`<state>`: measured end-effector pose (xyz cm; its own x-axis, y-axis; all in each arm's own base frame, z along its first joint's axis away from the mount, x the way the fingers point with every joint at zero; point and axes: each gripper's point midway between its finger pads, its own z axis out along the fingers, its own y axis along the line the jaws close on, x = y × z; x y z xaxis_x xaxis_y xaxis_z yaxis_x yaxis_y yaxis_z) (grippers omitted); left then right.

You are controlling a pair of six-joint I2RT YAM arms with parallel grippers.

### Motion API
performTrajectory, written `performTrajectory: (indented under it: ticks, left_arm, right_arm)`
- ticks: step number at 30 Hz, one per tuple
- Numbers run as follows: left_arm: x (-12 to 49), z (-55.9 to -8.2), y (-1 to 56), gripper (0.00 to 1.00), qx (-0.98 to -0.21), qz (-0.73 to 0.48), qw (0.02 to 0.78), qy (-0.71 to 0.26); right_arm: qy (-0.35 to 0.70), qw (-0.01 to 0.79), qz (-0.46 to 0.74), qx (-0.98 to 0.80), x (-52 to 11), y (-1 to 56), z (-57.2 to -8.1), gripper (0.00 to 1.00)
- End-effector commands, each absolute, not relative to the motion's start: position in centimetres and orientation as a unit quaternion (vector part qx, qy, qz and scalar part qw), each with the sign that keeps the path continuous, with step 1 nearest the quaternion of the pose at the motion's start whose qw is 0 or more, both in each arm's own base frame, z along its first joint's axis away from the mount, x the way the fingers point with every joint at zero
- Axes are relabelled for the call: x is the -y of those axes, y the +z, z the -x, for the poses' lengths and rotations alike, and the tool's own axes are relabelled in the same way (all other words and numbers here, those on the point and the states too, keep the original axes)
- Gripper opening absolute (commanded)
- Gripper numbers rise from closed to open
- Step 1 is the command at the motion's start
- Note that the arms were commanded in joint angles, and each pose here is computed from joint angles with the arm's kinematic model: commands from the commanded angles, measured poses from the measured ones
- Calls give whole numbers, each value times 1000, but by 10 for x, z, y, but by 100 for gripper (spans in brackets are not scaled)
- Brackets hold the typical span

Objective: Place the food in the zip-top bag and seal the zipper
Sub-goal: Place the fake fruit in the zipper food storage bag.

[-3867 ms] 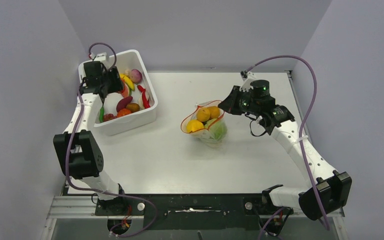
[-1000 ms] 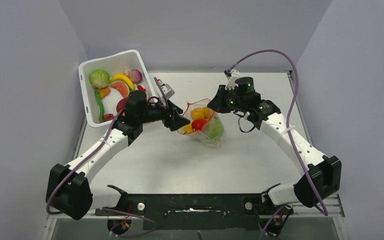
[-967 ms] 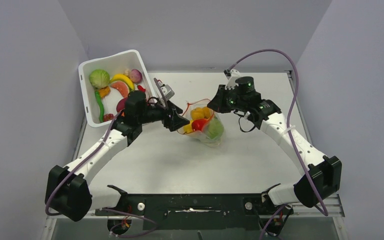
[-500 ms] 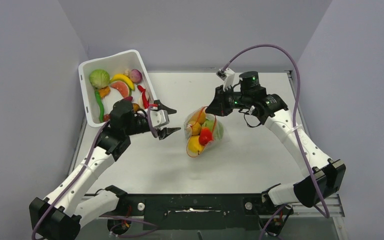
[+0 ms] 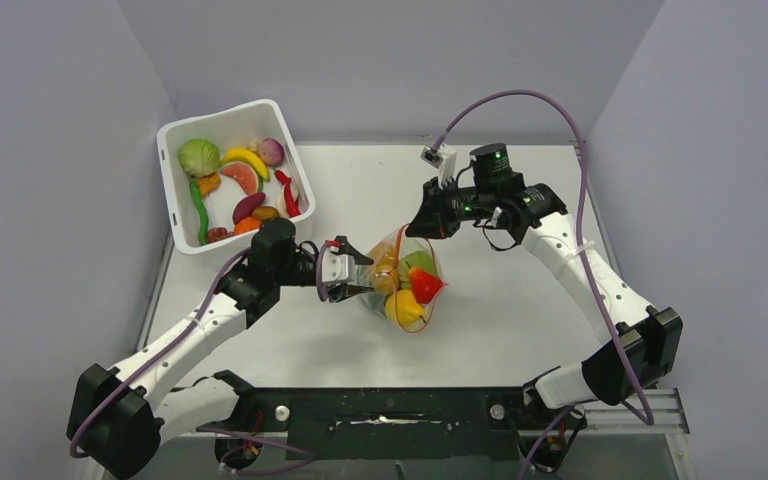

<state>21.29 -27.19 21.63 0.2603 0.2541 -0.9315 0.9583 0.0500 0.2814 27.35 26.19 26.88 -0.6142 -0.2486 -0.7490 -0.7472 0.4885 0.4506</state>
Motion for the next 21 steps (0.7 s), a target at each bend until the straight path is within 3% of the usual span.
performTrajectory:
  ticks: [1,13,21]
  left_arm:
    - [288,-209,245,45,-442,-601,561,-359]
    - [293,-217,235,41,-447,-600,566,-347]
    - [293,-217,233,29,-450,-601,564,-345]
  right_arm:
    - [424,350,333,-766,-271,296,-276,1]
    - [428,349,332,-765,-273,295,-273,1]
    - [429,348,327,-767,-275,292,-275,1]
